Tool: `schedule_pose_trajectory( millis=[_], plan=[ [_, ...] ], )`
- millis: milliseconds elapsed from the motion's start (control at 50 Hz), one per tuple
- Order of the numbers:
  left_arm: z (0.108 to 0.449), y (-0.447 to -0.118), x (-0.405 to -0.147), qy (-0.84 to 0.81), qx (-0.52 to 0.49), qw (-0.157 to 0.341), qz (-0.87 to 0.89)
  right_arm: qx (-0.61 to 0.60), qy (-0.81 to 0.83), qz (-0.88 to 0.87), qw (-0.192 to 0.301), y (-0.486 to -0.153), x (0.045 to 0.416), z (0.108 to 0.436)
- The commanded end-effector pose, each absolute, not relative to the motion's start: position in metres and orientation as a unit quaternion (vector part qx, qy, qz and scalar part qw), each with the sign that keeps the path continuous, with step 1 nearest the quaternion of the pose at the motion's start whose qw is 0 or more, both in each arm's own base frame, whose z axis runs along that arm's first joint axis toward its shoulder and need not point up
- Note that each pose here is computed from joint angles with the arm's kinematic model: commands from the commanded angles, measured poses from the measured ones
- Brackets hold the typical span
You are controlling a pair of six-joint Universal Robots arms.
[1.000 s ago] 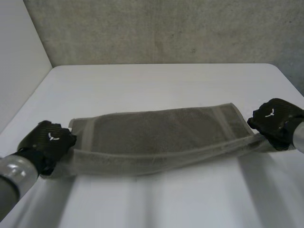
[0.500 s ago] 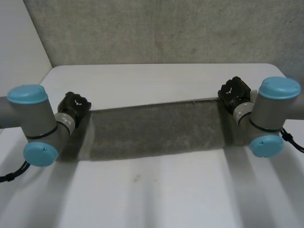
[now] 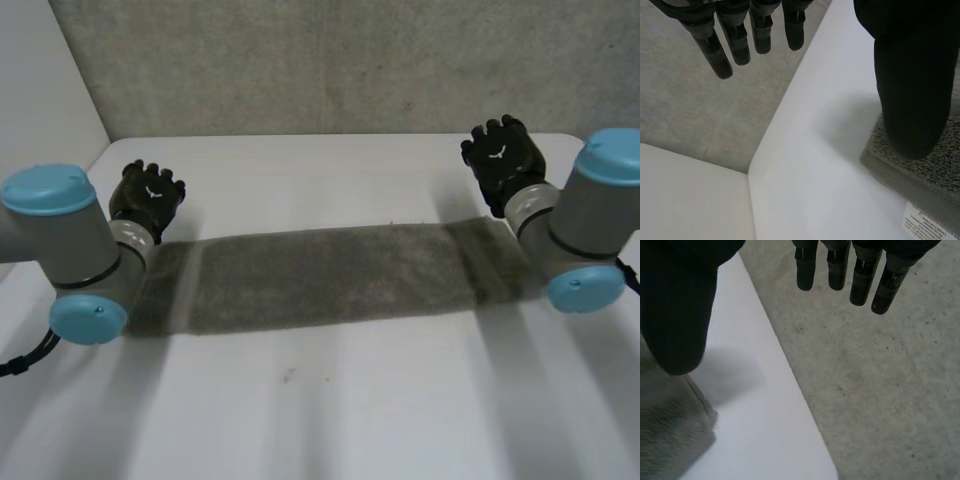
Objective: Fold the towel.
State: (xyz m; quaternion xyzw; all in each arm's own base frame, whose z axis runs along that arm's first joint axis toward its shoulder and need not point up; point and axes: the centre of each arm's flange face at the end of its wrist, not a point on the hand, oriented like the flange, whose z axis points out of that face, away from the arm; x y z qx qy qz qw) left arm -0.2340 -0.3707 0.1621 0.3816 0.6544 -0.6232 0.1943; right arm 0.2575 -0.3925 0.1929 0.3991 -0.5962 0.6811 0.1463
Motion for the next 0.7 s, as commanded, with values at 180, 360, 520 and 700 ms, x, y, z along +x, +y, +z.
schedule_pose_trajectory(
  millis=[180,360,520,700],
  plan=[
    [0.193,-0.314,-0.219,0.655,0.349,0.171,-0.648,0.312,-0.791,0.525,0.036,-0.349,0.194,0.189],
    [0.184,-0.308,-0.215,0.670,0.311,0.138,-0.660,0.313,-0.793,0.522,0.014,-0.357,0.180,0.162],
    [0.178,-0.305,-0.214,0.672,0.311,0.136,-0.658,0.317,-0.792,0.522,0.026,-0.365,0.174,0.144],
    [0.176,-0.303,-0.214,0.674,0.313,0.135,-0.656,0.324,-0.794,0.513,0.037,-0.368,0.169,0.135]
  ],
)
